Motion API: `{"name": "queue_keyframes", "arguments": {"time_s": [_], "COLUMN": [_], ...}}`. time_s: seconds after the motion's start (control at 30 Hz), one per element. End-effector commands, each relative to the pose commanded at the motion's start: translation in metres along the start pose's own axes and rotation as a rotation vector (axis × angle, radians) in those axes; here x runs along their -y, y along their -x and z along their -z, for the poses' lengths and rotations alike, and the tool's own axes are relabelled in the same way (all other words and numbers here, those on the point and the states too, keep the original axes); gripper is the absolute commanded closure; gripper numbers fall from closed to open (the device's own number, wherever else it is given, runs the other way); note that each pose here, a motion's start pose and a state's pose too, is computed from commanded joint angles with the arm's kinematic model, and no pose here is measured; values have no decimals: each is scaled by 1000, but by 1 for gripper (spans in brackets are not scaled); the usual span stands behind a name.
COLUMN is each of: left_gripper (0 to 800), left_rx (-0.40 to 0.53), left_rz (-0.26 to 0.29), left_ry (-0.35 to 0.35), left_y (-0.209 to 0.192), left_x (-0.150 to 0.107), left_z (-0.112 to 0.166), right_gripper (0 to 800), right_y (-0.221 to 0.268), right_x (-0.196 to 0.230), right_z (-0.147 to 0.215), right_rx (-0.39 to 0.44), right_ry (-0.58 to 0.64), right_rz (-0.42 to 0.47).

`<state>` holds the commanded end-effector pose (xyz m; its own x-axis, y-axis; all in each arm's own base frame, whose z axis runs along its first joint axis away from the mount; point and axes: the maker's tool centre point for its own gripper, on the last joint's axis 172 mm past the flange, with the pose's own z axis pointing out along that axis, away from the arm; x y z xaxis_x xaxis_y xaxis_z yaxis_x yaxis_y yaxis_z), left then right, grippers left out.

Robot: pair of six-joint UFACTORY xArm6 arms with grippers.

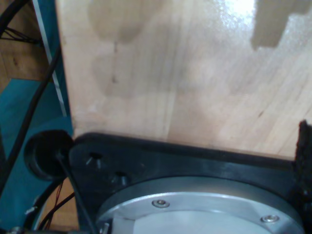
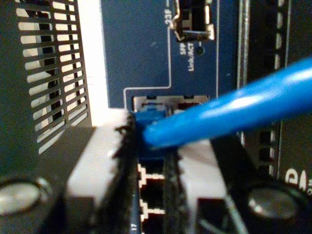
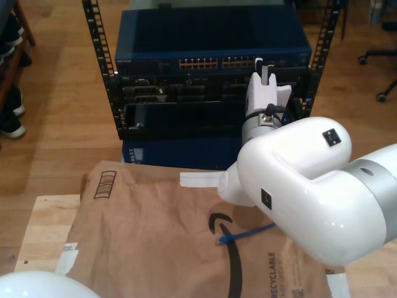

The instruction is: Grab the cable and plug it in

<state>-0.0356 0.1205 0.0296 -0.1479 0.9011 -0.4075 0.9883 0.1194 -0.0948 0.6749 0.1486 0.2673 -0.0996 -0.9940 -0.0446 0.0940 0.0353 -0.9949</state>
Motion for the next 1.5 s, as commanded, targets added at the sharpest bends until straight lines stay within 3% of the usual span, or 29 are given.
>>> {"name": "queue_keyframes", "arguments": {"time_s": [0.57, 0.77, 1.13, 1.5], "left_gripper": [1, 1, 1, 1], "left_rx": [0, 0, 0, 0], "left_rz": [0, 0, 0, 0], "left_ry": [0, 0, 0, 0], "left_y": [0, 0, 0, 0], "left_x": [0, 0, 0, 0], "left_z": [0, 0, 0, 0], "right_gripper": [800, 493, 407, 224], "right_y": [-2, -3, -21, 2], "right_x": [-2, -6, 24, -2], "right_z": [-2, 3, 47, 102], "right_rx": [-5, 2, 17, 192], "right_ry": [-3, 11, 61, 323], "right_rz": [0, 12, 35, 103]}}
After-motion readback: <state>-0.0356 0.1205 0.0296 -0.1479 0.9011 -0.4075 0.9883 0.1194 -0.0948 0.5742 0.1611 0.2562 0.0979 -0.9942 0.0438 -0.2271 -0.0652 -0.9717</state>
